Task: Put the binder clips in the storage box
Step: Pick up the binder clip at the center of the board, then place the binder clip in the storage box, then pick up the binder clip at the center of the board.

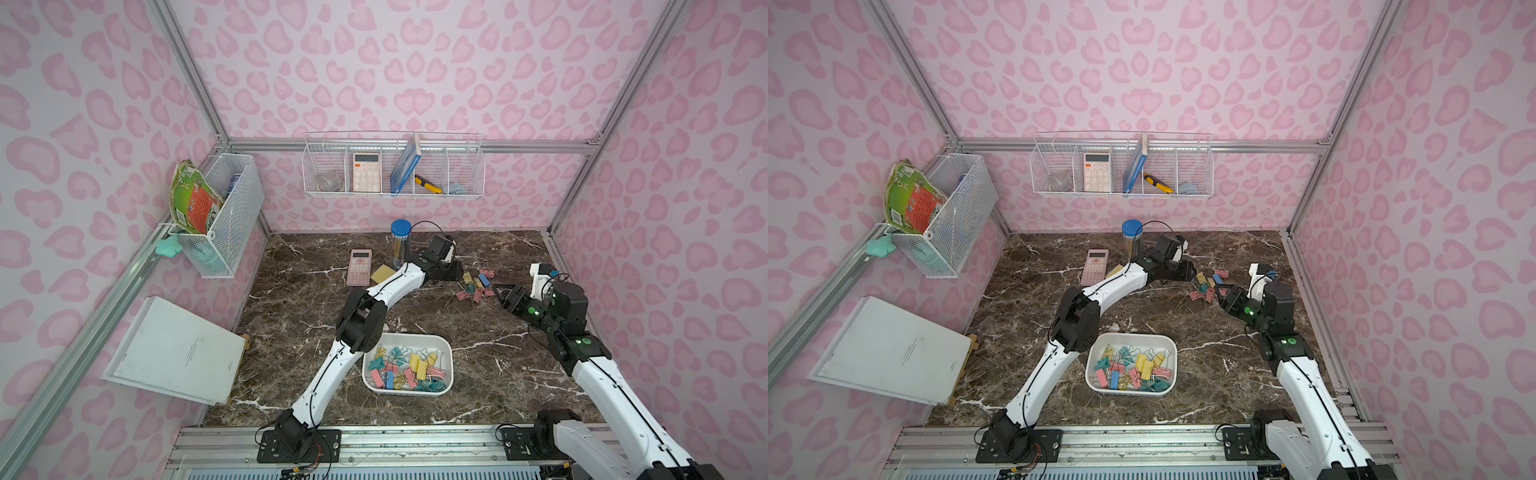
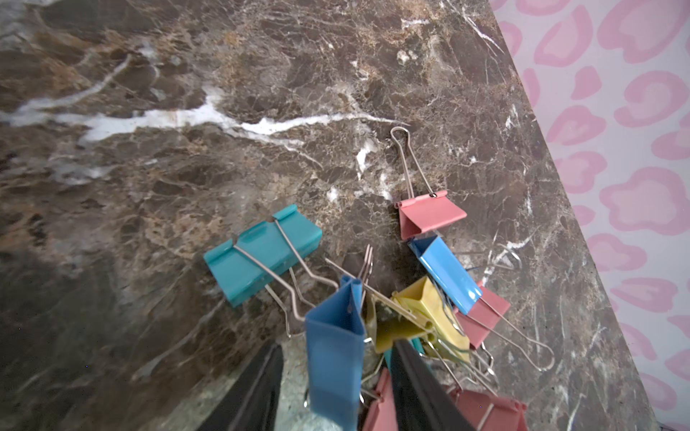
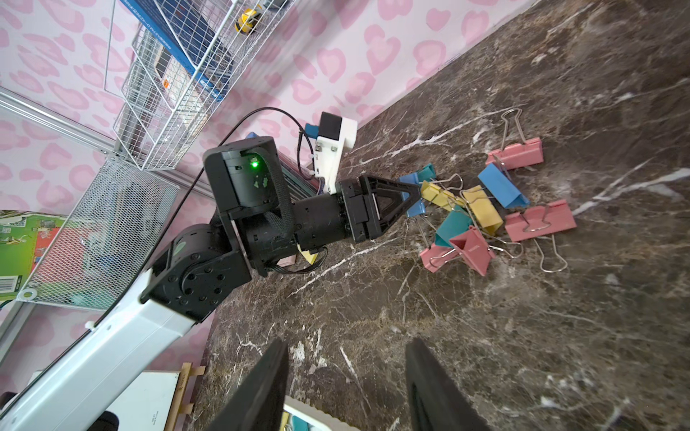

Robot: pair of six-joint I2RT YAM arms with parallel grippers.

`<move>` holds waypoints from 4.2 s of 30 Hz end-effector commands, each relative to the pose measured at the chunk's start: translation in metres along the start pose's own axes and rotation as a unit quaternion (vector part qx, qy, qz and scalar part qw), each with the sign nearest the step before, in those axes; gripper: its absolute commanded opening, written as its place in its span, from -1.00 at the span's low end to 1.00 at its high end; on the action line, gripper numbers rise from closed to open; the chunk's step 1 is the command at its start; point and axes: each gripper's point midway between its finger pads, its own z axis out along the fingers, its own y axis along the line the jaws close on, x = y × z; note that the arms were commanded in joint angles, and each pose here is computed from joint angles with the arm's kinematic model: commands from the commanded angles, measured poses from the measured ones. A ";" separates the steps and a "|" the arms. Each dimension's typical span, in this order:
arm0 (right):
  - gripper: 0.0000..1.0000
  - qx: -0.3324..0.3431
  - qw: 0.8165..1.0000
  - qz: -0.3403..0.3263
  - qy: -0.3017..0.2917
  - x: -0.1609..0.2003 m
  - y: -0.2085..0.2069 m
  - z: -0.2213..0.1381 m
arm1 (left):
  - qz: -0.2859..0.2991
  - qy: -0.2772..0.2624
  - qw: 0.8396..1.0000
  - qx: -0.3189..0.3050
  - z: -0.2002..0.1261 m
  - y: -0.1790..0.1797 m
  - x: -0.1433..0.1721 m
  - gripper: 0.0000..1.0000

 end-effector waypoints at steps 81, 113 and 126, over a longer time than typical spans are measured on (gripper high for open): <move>0.04 -0.272 0.925 -0.208 0.166 0.037 0.247 0.124 | 0.068 0.154 0.985 -0.036 -0.263 -0.046 0.243 0.62; 0.41 -0.079 0.986 -0.127 -0.071 -0.116 0.128 0.061 | 0.101 0.045 0.985 -0.133 -0.189 -0.075 0.116 0.98; 0.47 -0.027 0.985 -0.101 -0.134 -0.120 0.080 -0.015 | 0.088 0.035 0.995 -0.009 -0.084 -0.081 0.054 0.67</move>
